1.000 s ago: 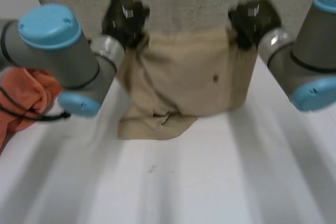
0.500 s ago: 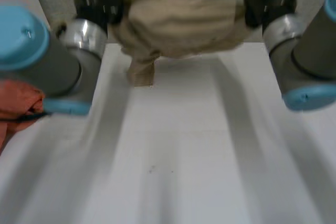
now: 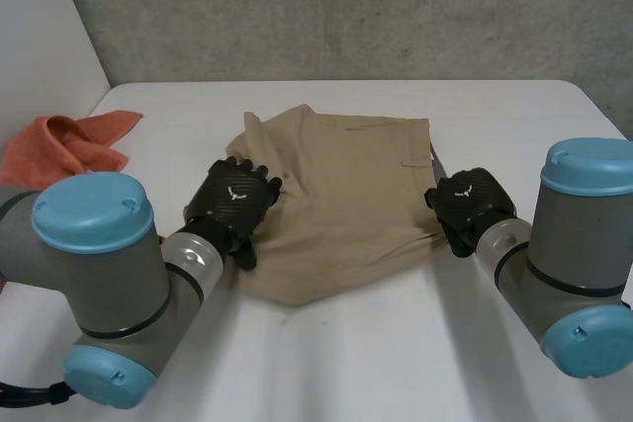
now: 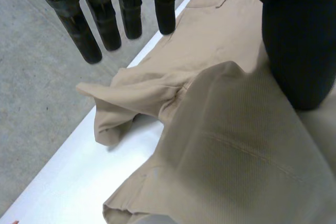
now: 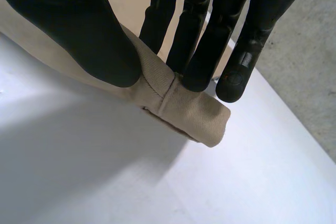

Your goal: Fold the laundry.

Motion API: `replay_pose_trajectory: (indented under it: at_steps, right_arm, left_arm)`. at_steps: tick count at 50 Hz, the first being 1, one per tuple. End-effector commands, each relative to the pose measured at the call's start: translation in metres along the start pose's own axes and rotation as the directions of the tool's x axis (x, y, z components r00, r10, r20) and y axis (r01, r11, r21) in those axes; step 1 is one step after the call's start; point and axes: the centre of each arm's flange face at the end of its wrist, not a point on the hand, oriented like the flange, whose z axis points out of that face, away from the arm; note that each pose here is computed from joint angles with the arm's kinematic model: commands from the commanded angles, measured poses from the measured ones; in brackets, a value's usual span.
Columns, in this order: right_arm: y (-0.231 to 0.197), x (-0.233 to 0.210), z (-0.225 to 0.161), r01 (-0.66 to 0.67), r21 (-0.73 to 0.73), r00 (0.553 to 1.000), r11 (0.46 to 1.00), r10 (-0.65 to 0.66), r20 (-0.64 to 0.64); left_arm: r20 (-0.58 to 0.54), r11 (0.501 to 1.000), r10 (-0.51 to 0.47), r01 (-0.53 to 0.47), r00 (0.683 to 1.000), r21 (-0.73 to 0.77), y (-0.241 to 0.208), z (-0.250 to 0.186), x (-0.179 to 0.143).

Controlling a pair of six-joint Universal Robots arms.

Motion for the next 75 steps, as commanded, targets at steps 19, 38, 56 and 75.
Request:
replay_pose_trajectory:
  at_steps: [19, 38, 56, 75]
  right_arm:
    - [0.008, -0.005, -0.004, -0.080, -0.017, 0.996, 0.997, 0.080, 0.026]
    - [0.008, -0.006, -0.004, -0.079, -0.016, 0.996, 0.997, 0.080, 0.027]
    - [0.010, -0.006, -0.004, -0.080, -0.019, 0.996, 0.997, 0.081, 0.027]
    - [0.009, -0.005, -0.005, -0.081, -0.018, 0.996, 0.997, 0.081, 0.023]
  left_arm:
    - [-0.076, 0.971, -0.211, 0.200, 0.974, -0.132, 0.044, -0.059, -0.037]
    - [-0.211, 0.928, -0.351, 0.308, 0.912, -0.209, 0.060, -0.067, -0.013]
    - [-0.150, 0.931, -0.310, 0.268, 0.939, -0.247, 0.069, -0.042, -0.012]
    - [-0.110, 0.957, -0.241, 0.217, 0.964, -0.194, 0.064, -0.017, -0.003]
